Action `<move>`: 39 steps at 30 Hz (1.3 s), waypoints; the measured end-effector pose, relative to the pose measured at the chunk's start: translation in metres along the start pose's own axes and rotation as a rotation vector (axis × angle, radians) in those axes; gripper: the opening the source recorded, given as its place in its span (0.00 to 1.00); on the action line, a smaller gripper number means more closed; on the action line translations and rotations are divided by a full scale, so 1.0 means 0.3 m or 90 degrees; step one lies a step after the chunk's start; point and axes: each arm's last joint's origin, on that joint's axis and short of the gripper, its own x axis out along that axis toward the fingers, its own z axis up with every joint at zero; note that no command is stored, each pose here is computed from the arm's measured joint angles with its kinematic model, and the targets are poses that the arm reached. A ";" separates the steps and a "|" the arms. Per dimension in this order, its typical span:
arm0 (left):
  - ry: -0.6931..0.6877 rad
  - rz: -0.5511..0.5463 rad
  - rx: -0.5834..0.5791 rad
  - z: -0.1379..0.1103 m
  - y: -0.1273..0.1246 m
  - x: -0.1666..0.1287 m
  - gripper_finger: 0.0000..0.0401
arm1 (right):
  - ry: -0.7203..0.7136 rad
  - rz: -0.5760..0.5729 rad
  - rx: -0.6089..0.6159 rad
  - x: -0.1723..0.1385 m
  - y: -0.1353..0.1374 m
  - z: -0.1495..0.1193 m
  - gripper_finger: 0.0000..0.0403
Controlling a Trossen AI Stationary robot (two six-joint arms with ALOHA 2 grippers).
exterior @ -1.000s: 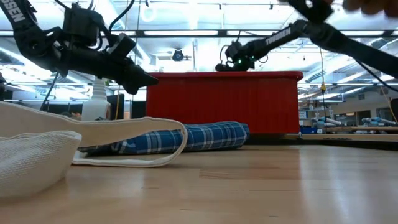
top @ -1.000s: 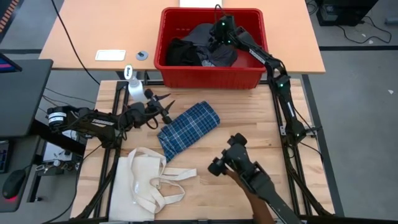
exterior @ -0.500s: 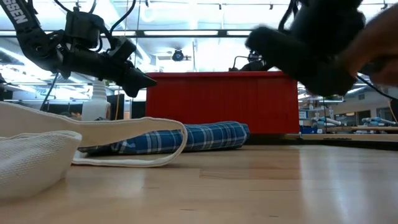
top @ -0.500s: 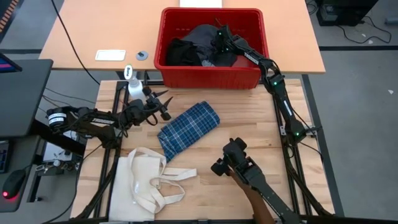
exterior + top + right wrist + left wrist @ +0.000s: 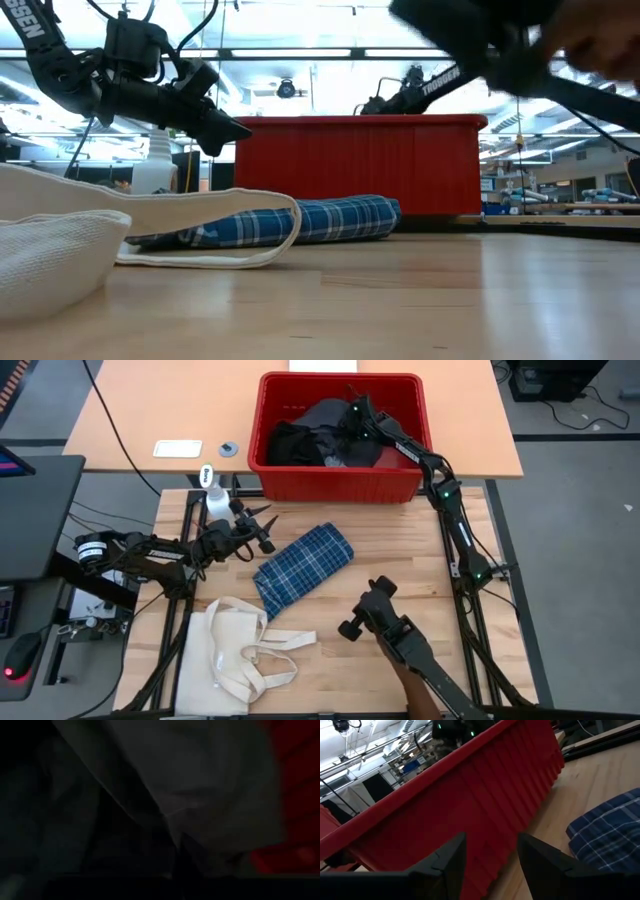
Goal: Fold Laundry from Bin
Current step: Fold the gray short
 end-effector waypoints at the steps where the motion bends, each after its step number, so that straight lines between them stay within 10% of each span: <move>1: 0.000 0.000 -0.001 0.000 0.000 0.000 0.45 | -0.015 -0.004 -0.001 -0.028 -0.002 0.023 0.04; 21: 0.004 -0.002 0.002 -0.002 -0.001 0.000 0.45 | -0.415 -0.011 -0.143 -0.841 0.114 0.432 0.02; 39: -0.178 0.045 -0.121 0.103 0.012 -0.030 0.45 | -0.859 -0.030 -0.117 -1.637 0.266 0.471 0.02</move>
